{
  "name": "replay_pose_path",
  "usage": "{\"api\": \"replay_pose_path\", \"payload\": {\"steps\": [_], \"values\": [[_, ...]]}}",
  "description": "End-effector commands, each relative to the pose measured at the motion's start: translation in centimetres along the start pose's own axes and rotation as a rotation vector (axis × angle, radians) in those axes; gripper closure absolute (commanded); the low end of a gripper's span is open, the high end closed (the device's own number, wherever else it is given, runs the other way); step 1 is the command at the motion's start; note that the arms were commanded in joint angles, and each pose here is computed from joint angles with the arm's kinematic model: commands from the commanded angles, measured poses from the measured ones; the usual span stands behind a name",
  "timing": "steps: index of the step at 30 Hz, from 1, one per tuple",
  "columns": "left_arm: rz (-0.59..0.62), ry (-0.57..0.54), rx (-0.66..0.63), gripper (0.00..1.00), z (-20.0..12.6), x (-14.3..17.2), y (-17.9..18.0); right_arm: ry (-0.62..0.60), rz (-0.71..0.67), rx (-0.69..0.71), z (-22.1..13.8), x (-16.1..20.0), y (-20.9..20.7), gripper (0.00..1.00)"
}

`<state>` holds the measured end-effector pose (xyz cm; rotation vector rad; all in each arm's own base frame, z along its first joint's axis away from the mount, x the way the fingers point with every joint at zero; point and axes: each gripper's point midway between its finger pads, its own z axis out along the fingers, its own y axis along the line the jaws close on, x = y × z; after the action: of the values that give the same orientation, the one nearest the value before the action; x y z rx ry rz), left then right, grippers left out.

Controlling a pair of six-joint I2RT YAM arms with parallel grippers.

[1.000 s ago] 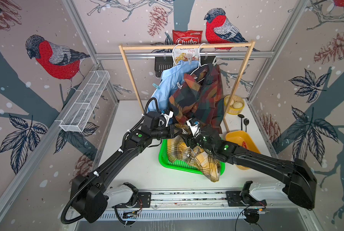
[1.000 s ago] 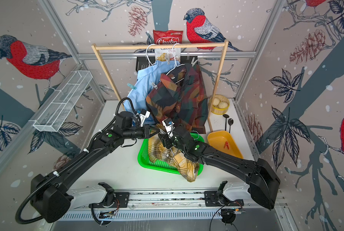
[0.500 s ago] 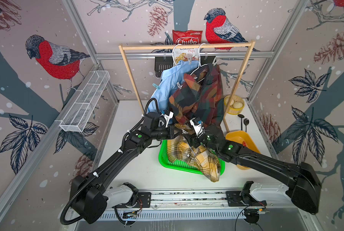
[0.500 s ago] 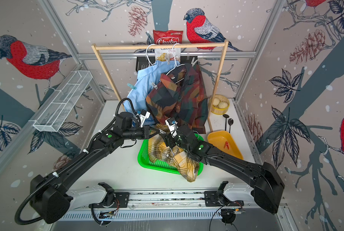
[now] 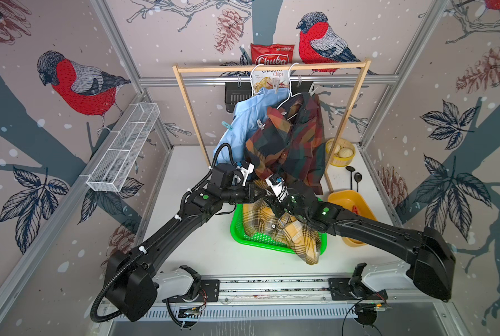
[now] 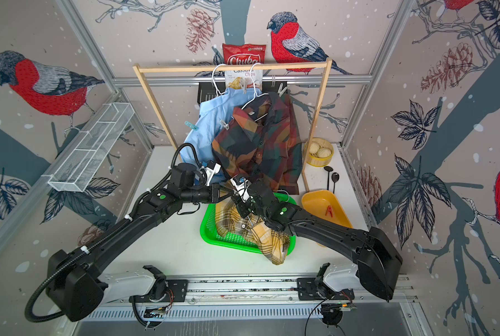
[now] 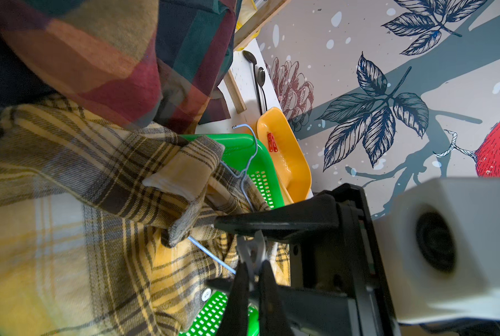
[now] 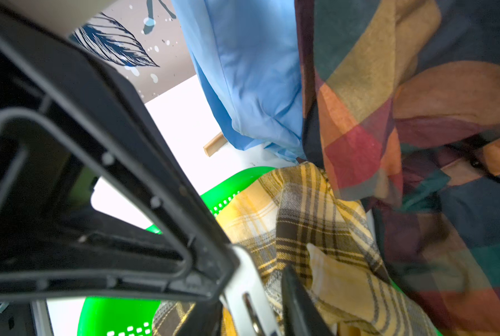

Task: Remove the clothespins securing long-sleeve shirts to the hanger
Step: Place the clamp in the storage box.

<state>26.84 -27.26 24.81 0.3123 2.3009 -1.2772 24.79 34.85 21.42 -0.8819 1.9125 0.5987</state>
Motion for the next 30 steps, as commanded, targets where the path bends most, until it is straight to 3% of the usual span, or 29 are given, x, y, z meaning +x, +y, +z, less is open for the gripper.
{"api": "replay_pose_path", "payload": {"steps": [1, 8, 18, 30], "values": [[0.018, 0.012, 0.014, 1.0, 0.5, 0.1, -0.3, -0.034, 0.012, -0.032, -0.3, -0.9, 0.8, 0.8], [0.02, 0.019, 0.002, 1.0, 1.0, 0.5, -0.5, -0.075, 0.031, -0.015, -1.3, -1.1, 0.3, 0.98], [0.019, 0.012, -0.013, 0.95, 1.2, 0.4, 0.0, -0.106, 0.075, -0.003, -2.6, -0.8, -0.9, 1.0], [0.077, -0.07, -0.006, 0.39, 0.0, -1.9, -1.3, -0.133, 0.202, 0.103, -4.7, 0.5, -5.1, 1.0]]}}
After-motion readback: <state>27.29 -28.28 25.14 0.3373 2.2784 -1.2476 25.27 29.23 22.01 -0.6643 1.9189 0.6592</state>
